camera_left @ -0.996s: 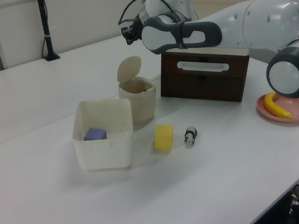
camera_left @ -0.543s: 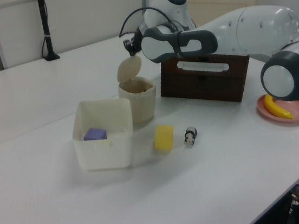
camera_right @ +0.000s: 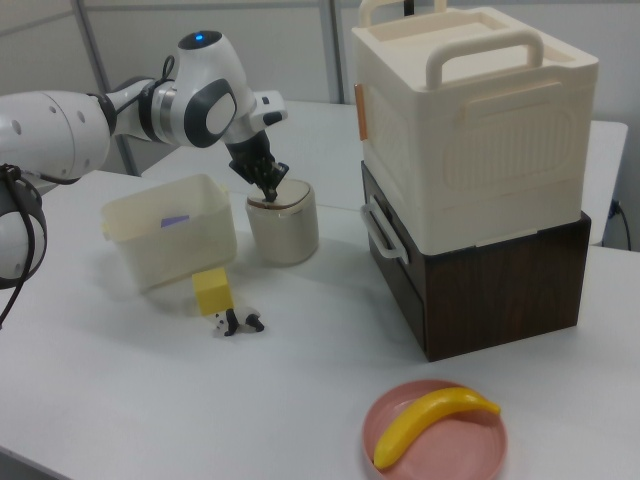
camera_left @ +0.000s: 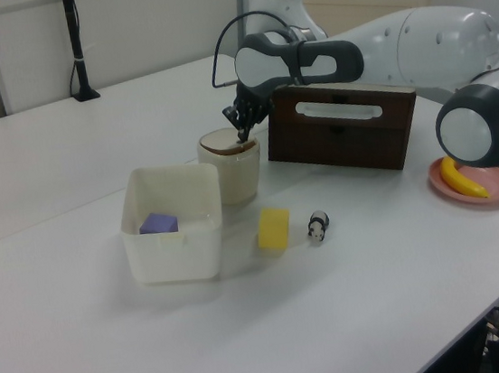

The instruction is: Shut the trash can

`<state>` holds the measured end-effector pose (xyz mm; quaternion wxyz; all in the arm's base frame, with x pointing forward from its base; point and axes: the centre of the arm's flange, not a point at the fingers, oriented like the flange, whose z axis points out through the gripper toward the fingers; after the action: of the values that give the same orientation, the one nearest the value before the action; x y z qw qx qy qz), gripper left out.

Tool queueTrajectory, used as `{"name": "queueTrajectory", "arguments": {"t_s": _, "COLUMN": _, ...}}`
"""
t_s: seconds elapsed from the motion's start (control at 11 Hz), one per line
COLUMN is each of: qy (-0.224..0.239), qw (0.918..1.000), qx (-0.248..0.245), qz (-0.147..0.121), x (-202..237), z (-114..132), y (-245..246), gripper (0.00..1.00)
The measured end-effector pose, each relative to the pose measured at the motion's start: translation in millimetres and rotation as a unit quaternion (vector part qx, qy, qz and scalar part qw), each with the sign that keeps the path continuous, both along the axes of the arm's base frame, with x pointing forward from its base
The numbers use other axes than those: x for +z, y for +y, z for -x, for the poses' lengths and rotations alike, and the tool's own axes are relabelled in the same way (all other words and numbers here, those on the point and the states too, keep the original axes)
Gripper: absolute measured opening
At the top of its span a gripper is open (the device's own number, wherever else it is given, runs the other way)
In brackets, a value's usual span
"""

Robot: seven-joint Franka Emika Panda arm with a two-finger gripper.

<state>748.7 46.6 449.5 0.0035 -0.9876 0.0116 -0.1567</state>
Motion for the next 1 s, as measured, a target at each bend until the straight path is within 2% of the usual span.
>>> {"name": "queueTrajectory", "arguments": {"t_s": 0.18, "qy": 0.010, "qw": 0.9999, "qx": 0.003, "qz": 0.002, "x": -11, "z": 1, "y": 1, "gripper": 0.01}}
{"name": "queueTrajectory", "arguments": {"t_s": 0.54, "qy": 0.007, "qw": 1.0000, "qx": 0.004, "qz": 0.001, "x": -7, "z": 1, "y": 2, "gripper": 0.01}}
{"name": "queueTrajectory", "arguments": {"t_s": 0.72, "qy": -0.011, "qw": 0.9999, "qx": 0.005, "qz": -0.004, "x": 23, "z": 9, "y": 4, "gripper": 0.04}}
{"name": "queueTrajectory", "arguments": {"t_s": 0.82, "qy": -0.019, "qw": 0.9998, "qx": 0.005, "qz": -0.008, "x": 49, "z": 22, "y": 3, "gripper": 0.05}}
{"name": "queueTrajectory", "arguments": {"t_s": 0.91, "qy": -0.012, "qw": 0.9998, "qx": 0.004, "qz": -0.012, "x": 67, "z": 40, "y": -1, "gripper": 0.13}}
{"name": "queueTrajectory", "arguments": {"t_s": 1.0, "qy": 0.008, "qw": 0.9998, "qx": 0.003, "qz": -0.015, "x": 79, "z": 62, "y": -6, "gripper": 0.28}}
